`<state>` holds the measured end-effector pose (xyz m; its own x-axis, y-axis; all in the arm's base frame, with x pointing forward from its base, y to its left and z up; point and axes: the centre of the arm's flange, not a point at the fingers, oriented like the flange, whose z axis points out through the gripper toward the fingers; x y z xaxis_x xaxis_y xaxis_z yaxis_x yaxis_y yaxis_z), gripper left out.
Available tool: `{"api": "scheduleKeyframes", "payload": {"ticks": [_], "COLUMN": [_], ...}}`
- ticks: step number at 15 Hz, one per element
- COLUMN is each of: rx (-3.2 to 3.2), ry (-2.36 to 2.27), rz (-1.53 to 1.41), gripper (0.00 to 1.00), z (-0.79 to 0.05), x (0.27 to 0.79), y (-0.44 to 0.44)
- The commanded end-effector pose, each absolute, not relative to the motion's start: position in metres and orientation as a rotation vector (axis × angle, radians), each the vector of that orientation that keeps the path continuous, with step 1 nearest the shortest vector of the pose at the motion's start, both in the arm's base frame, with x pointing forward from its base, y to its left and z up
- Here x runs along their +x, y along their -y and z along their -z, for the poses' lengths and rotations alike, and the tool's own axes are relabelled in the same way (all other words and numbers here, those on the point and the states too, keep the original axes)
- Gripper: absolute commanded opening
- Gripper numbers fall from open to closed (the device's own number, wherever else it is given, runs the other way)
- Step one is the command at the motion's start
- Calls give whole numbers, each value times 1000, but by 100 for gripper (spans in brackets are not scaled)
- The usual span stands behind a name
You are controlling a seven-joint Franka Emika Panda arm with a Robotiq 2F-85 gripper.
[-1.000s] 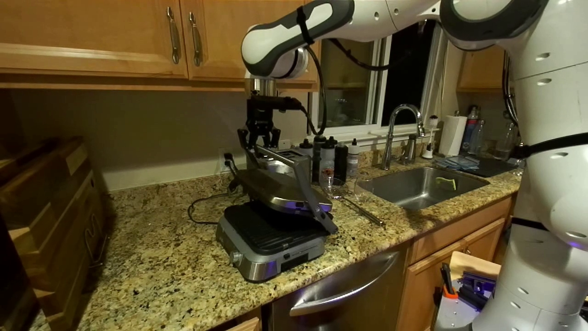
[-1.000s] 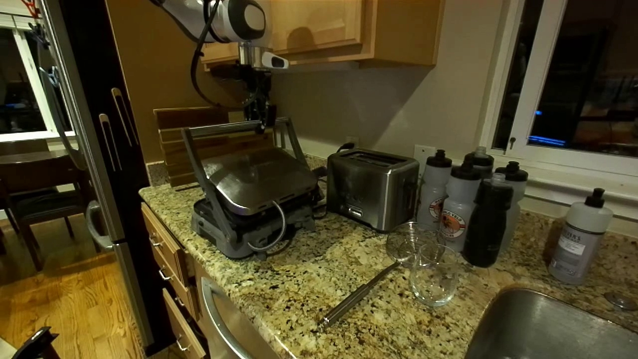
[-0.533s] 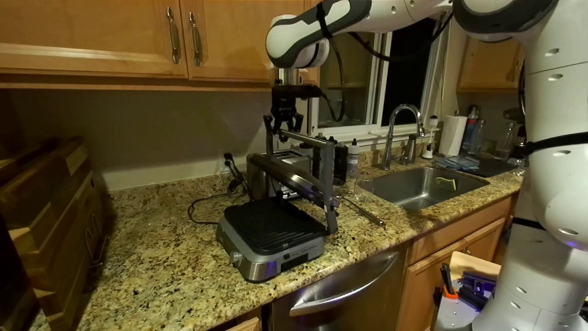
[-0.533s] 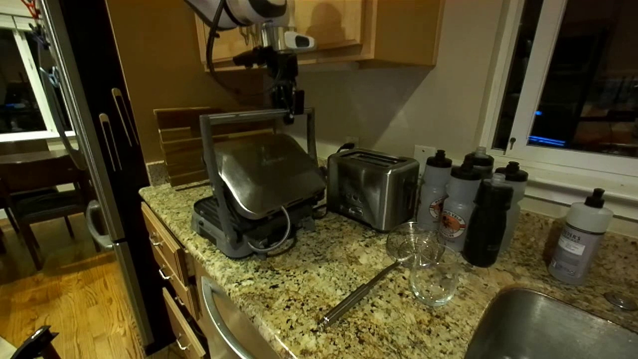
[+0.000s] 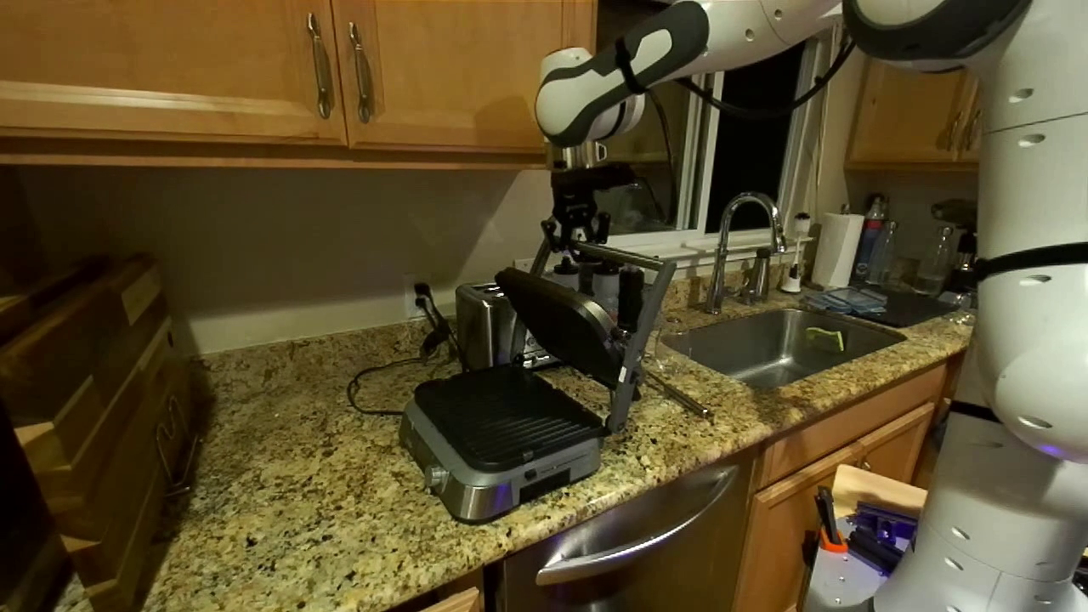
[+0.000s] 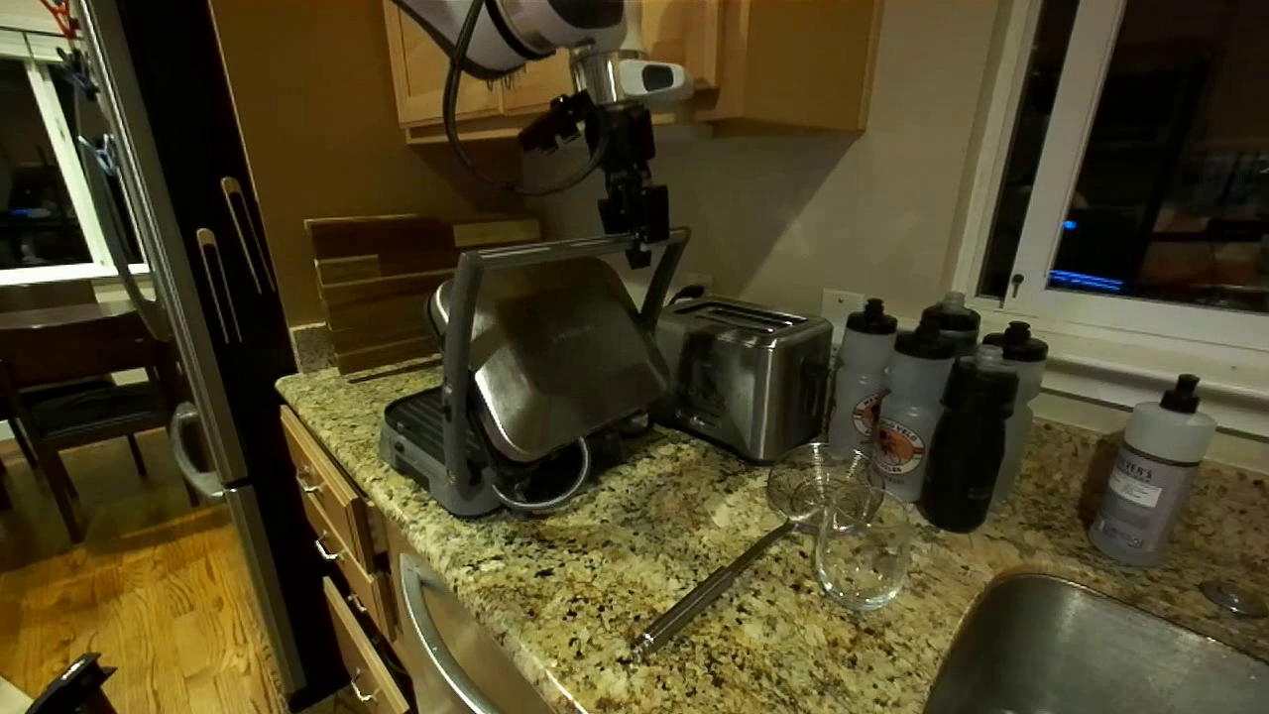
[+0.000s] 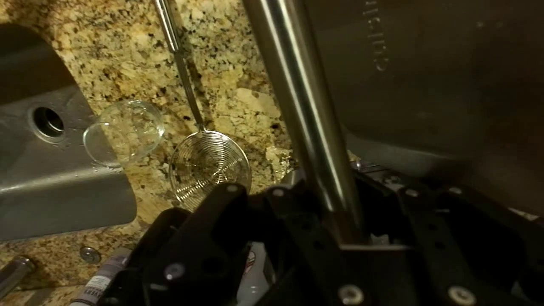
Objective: Open the top of the grill
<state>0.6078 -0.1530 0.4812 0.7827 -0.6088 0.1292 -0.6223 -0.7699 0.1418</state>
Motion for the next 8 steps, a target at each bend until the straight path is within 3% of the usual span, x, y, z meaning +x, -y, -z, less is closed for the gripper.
{"api": "scheduleKeyframes", "payload": {"ticks": [1, 8], "rx": [2735, 2726], "ry": [1033, 1055], "rz": [-123, -84], "gripper": [5, 5], "z": [-479, -460], "x": [589, 582], "y": [174, 184]}}
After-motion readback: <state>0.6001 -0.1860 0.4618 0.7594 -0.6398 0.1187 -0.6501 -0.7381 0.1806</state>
